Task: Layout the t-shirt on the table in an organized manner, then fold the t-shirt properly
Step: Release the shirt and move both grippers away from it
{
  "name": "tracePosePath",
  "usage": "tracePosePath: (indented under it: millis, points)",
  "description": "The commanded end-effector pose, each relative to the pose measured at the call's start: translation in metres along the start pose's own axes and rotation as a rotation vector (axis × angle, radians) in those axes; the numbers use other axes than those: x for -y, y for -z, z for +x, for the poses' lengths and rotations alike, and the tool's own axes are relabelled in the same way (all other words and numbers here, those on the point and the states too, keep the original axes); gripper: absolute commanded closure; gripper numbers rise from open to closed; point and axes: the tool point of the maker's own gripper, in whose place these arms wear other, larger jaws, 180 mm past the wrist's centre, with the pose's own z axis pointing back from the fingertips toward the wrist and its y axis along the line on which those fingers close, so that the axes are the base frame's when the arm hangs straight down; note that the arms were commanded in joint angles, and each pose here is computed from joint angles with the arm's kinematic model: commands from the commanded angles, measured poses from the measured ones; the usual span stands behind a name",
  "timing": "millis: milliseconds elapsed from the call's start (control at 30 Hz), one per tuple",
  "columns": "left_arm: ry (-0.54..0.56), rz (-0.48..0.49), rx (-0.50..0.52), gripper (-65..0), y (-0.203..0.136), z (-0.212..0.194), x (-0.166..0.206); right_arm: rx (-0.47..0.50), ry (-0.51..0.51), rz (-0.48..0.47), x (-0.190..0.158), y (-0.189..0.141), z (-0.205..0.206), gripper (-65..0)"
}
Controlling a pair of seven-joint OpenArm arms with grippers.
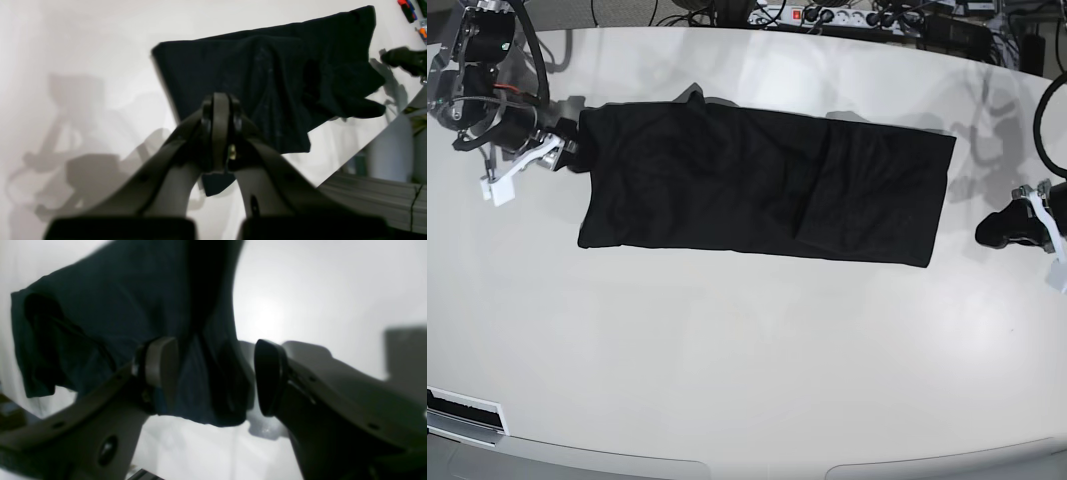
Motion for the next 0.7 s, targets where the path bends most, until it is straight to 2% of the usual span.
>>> tracePosePath:
  millis: [0,167,333,567,667]
  points:
    - [0.034,-0.002,0.054,0.0,-0.01,0.021,0.0,0.03,-0.012,0.02,-0.001,0.0,0.011,-37.9]
    - [0.044,0.008,0.05,0.0,-0.017,0.024,-0.003,-0.019,0.046,0.066,0.006,0.019,-0.007,-37.9]
    - [0.045,0.009,0.046,0.0,-0.017,0.024,-0.004,-0.013,0.087,0.149,0.0,0.031,-0.013,-37.9]
    - [0.044,0.006,0.05,0.0,-0.017,0.025,-0.003,-0.058,0.018,0.231,-0.027,0.045,-0.023,-37.9]
    - [0.044,0.006,0.049,0.0,-0.017,0.025,-0.003,-0.043,-0.007,0.247,-0.037,0.052,-0.021,-37.7]
